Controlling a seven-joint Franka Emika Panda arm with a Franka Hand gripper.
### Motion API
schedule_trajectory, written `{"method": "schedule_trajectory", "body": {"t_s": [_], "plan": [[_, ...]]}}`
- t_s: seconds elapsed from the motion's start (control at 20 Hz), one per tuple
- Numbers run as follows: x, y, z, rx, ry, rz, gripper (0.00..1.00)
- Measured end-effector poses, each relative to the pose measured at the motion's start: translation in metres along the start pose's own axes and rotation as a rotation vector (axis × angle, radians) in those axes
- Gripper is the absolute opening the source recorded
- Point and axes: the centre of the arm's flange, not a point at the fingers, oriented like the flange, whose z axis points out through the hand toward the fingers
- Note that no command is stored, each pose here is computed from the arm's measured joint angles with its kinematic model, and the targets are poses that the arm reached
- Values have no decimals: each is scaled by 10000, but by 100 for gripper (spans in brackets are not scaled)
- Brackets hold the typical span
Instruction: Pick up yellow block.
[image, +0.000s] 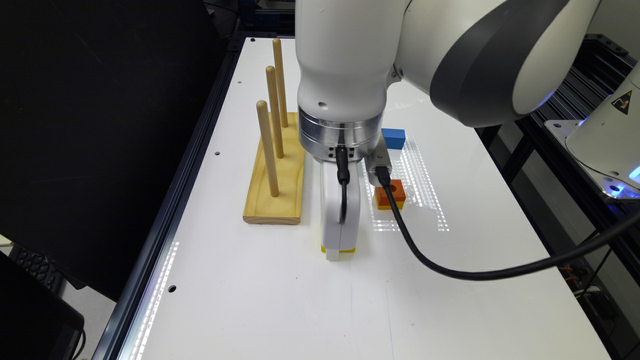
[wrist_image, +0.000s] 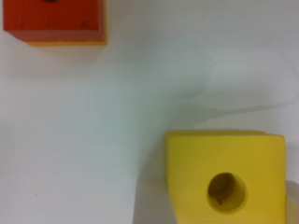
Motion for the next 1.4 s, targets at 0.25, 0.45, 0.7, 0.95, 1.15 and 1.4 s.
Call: {"method": "schedule_trajectory", "body": {"t_s": [0.25, 0.45, 0.7, 0.95, 1.15, 1.4], "plan": [[0, 0, 0, 0, 0, 0, 100], [0, 0, 0, 0, 0, 0, 100], [0, 0, 0, 0, 0, 0, 100], [0, 0, 0, 0, 0, 0, 0], [0, 0, -1, 3, -3, -1, 0], [3, -12, -55, 59, 48, -8, 0]]}}
